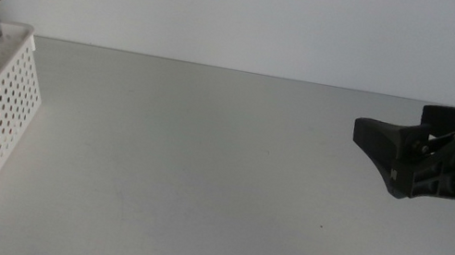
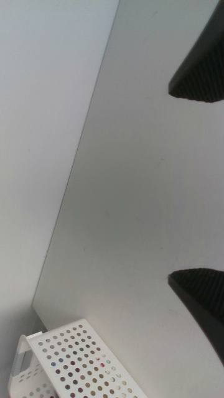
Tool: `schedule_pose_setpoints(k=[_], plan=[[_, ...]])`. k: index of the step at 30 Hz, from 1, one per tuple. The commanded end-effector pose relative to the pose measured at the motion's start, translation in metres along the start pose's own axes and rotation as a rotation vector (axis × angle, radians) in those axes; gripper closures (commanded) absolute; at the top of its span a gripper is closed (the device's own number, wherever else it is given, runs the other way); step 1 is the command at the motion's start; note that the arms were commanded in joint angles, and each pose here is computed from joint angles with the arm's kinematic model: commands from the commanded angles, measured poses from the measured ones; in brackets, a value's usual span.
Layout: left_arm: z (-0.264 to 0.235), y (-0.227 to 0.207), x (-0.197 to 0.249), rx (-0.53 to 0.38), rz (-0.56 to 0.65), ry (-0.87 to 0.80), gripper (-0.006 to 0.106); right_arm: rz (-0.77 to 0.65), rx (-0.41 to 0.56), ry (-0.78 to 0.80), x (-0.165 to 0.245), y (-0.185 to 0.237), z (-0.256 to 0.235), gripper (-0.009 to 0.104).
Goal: Use arms to grab the bottles and put them into the dustbin to the left of the table.
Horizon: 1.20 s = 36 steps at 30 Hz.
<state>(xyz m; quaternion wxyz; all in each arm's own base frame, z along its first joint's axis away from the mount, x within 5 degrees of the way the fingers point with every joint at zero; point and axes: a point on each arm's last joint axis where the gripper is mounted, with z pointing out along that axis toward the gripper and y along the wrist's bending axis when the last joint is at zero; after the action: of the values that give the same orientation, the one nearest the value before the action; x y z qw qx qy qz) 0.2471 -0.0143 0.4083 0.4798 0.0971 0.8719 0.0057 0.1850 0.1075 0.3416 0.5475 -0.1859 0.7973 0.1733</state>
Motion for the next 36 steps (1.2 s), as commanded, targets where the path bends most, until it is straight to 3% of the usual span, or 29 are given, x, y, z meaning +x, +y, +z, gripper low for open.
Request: schedule_pose_setpoints(k=[1, 11, 19, 24, 31, 36], plan=[[-0.018, 0.001, -0.014, -0.021, -0.01, -0.133, 0.011, -0.016, -0.003, -0.106, -0.016, 0.001, -0.007, 0.024], [-0.015, 0.001, -0.014, -0.024, -0.002, -0.123, 0.011, -0.012, 0.009, -0.105, -0.016, -0.002, -0.008, 0.024], [-0.012, 0.001, -0.013, -0.023, -0.001, -0.116, 0.011, 0.029, 0.188, -0.245, -0.03, -0.034, -0.05, 0.024], [-0.038, -0.003, 0.01, -0.034, -0.001, -0.168, 0.011, 0.044, 0.302, -0.329, -0.029, -0.046, -0.081, 0.024], [-0.097, -0.016, 0.076, -0.056, 0.005, -0.291, 0.011, 0.067, 0.479, -0.413, 0.032, -0.045, -0.13, 0.024], [-0.124, -0.025, 0.126, -0.07, 0.008, -0.382, 0.011, 0.07, 0.498, -0.425, 0.094, -0.036, -0.136, 0.024]])
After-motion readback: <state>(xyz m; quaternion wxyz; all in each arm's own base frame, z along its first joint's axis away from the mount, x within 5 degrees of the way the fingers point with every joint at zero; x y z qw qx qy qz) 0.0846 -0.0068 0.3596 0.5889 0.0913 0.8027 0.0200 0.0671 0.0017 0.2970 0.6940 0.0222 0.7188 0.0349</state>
